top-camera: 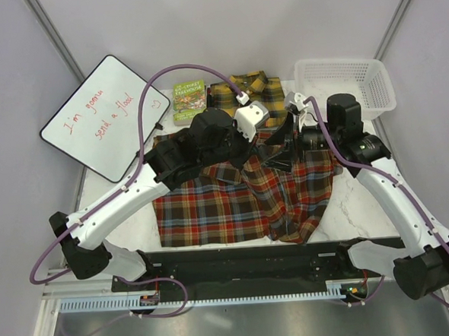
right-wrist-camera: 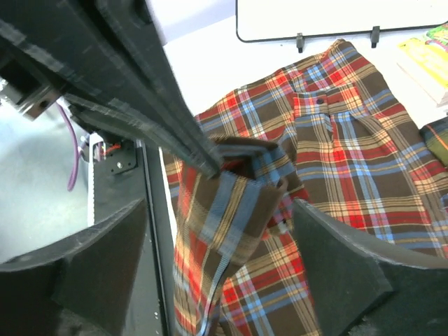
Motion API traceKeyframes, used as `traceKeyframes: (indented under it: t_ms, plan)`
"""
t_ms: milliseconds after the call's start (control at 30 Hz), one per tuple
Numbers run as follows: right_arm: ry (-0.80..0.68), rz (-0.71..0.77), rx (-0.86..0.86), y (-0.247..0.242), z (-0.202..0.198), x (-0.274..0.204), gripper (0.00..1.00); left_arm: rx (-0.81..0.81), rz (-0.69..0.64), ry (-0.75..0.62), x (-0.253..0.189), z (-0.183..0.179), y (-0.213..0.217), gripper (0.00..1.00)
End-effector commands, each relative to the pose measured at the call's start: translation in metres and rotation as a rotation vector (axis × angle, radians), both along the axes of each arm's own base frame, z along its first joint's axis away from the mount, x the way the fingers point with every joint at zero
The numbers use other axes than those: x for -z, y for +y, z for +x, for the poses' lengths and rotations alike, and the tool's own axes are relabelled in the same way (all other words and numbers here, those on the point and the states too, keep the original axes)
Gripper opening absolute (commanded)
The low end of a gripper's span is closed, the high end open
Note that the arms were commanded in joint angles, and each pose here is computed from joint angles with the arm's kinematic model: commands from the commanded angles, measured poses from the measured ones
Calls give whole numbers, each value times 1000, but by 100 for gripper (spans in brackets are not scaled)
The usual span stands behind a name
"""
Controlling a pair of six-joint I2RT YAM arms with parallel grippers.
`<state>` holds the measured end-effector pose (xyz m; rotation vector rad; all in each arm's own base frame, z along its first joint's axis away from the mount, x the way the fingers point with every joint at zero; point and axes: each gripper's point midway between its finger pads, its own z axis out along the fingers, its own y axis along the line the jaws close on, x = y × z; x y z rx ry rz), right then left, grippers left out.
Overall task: Fold and stack the long sleeve shirts
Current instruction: Fold the shirt
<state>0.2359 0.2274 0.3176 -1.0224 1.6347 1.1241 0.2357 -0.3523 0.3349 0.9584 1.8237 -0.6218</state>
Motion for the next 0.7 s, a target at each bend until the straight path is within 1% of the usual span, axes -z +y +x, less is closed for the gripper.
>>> traceKeyframes:
  t_ms: [0, 33, 100, 133, 200, 233, 333, 433, 600, 667]
  plan:
    - [-46, 31, 0, 11, 8, -18, 82, 19, -120, -48, -45, -6, 1, 2]
    - [-48, 31, -3, 12, 8, -19, 69, 21, -124, -52, -47, -7, 2, 2]
    - [-59, 32, 2, 11, 8, -22, 58, 16, -130, -66, -51, -6, 4, 2]
    - [-61, 31, 5, 11, 8, -22, 50, 12, -133, -70, -53, -6, 5, 2]
    - [-79, 29, 23, 9, 9, -26, 43, 12, -135, -76, -53, -7, 6, 2]
    - [-82, 29, 27, 9, 9, -27, 29, 8, -139, -83, -56, -6, 8, 2]
    - [-94, 24, 38, 8, 10, -30, 0, -15, -137, -108, -60, -3, 13, 2]
    - [-115, 31, 13, 8, 5, -37, 0, -29, -155, -127, -67, -3, 17, 2]
    - [-182, 54, -12, 8, -3, -66, 0, -35, -186, -147, -72, -7, 28, 2]
    - [-216, 63, -7, 6, -6, -79, 0, -26, -183, -185, -74, -9, 34, 2]
